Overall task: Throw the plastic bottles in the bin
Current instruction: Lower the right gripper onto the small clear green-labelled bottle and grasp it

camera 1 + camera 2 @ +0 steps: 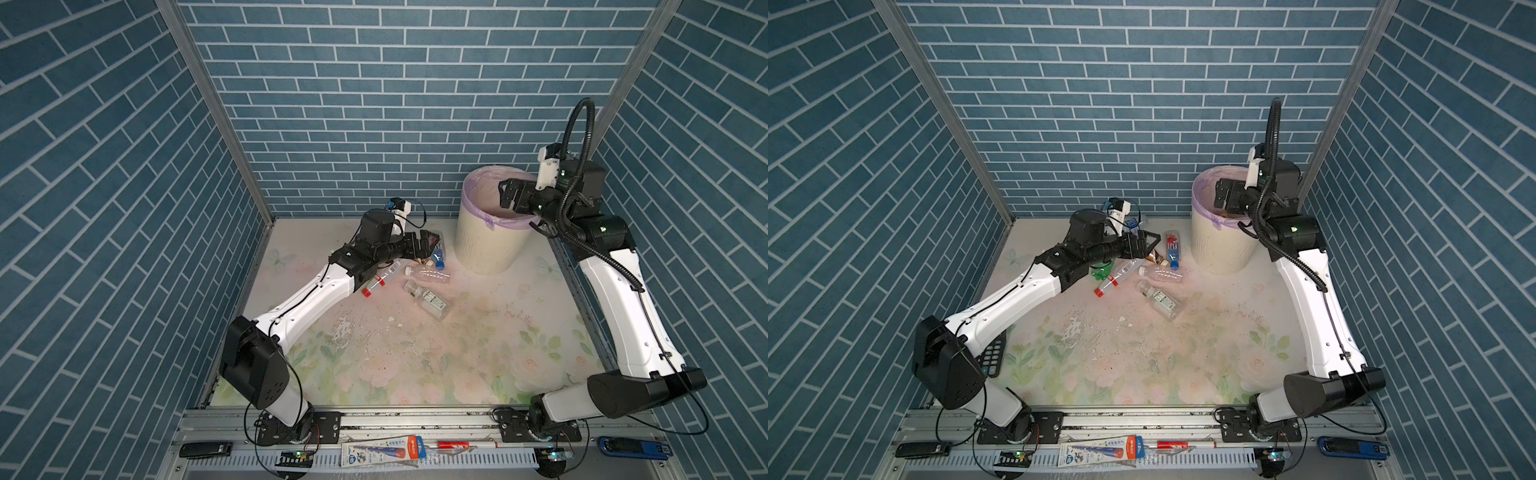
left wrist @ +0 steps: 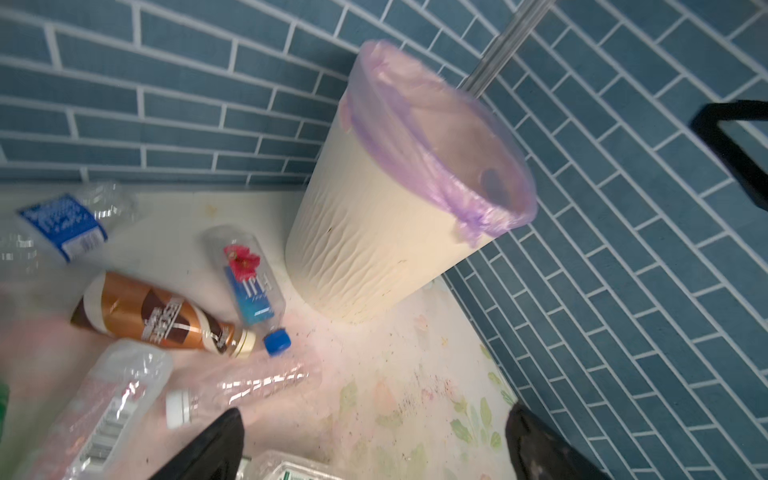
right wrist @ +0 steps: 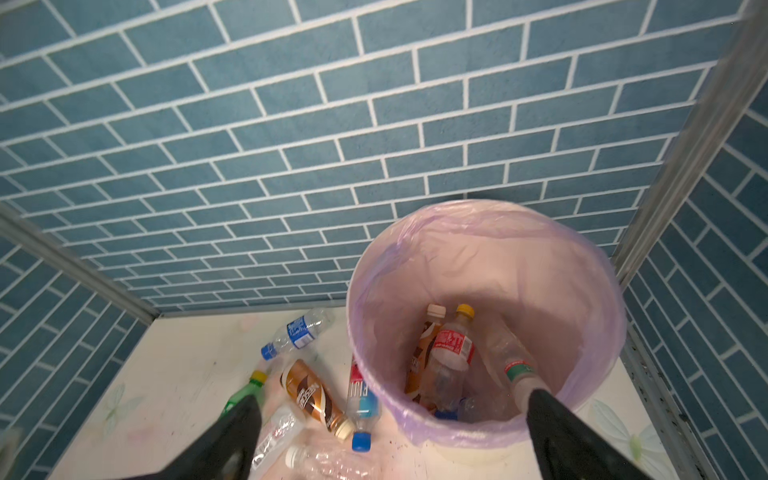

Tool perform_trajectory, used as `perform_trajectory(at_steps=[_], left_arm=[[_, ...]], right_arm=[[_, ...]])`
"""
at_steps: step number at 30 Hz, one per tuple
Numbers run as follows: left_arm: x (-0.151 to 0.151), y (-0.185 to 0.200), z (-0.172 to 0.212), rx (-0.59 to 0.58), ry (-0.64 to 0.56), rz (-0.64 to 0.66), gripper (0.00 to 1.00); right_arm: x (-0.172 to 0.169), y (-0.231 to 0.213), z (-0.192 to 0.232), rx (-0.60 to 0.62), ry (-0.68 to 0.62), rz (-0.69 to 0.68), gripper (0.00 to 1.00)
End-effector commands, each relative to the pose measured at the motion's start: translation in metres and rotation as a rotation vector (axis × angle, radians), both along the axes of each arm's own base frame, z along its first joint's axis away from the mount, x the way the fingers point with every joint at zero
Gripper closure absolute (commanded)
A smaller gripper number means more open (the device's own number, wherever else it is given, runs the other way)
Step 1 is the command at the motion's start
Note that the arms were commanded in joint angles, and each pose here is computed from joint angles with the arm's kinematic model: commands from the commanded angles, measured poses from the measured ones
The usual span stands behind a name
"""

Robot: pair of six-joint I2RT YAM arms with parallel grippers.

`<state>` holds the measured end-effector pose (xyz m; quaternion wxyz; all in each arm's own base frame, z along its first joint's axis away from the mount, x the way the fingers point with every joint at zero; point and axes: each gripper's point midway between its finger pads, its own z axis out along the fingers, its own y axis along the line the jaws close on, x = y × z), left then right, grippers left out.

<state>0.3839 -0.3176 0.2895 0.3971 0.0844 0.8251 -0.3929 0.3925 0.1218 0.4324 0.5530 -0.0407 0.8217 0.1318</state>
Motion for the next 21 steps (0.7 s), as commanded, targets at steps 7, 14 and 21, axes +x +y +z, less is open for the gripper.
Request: perform_trajectory(at_steps=[7,14,21], left_arm=[[-0.003,0.021,-0.050,-0.153,0.171,0.145,0.01],[-0.014,0.049,-0.080,-0.170,0.223,0.223,0.00],[-0.024,0.069,-0.092,-0.180,0.254,0.267,0.01]], right_arm=[[-0.039,0.055,-0.125,-0.155,0.217,0.239,0.01],[-0.046,0.099,-0.204,-0.154,0.344,0.346,0.01],[-0.042,0.136,-0.261,-0.185,0.421,0.404,0.01]])
